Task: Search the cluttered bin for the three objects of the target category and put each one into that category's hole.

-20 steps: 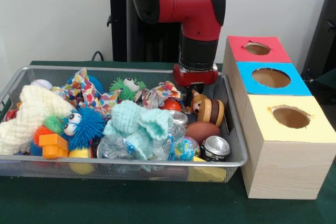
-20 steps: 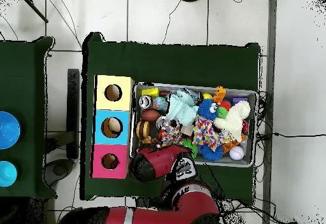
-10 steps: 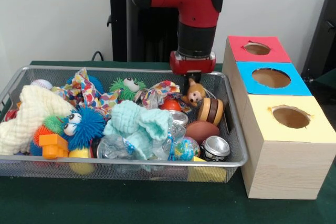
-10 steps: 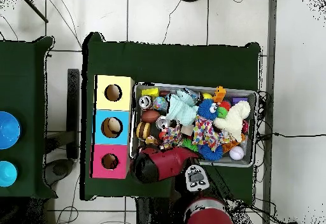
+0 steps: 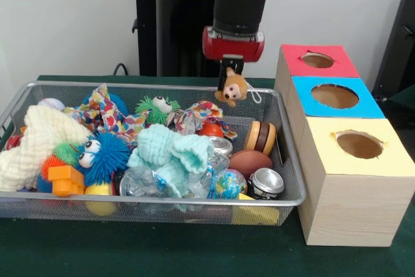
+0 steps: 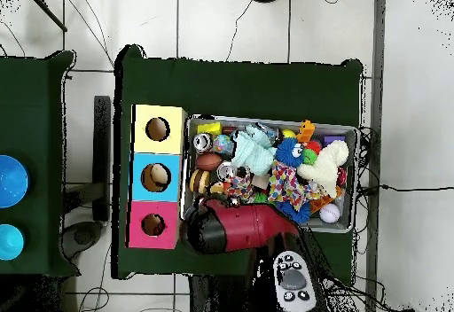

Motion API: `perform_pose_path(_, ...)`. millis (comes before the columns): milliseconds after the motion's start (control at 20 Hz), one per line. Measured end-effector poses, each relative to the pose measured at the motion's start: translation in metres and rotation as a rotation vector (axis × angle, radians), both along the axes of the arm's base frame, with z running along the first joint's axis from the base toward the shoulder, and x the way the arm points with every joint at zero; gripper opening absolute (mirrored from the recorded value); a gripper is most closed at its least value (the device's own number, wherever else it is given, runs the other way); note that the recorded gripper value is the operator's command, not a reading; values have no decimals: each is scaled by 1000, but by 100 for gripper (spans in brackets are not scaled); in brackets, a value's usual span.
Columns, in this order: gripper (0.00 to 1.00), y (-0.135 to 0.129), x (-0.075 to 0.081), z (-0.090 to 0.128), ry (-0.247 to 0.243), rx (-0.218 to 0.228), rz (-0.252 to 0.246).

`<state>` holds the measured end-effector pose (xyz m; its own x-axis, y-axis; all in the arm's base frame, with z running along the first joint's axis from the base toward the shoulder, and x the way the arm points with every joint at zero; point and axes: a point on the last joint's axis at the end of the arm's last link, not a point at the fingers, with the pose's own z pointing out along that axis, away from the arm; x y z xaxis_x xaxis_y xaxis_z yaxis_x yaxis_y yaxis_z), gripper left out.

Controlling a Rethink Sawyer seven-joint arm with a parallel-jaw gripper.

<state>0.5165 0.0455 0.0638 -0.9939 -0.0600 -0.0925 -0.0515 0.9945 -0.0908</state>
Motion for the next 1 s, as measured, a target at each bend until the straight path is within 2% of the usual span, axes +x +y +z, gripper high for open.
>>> perform_pose_path(150,0,4,5,25,-5,0,-31)
perform_pose_path(300,0,15,9,45,-8,1,-41)
perform_pose_path(650,0,75,10,84,-7,9,-3)
perform_pose_path(750,0,93,7,90,-7,15,11)
perform_pose_path(1000,0,118,2,92,-6,23,29)
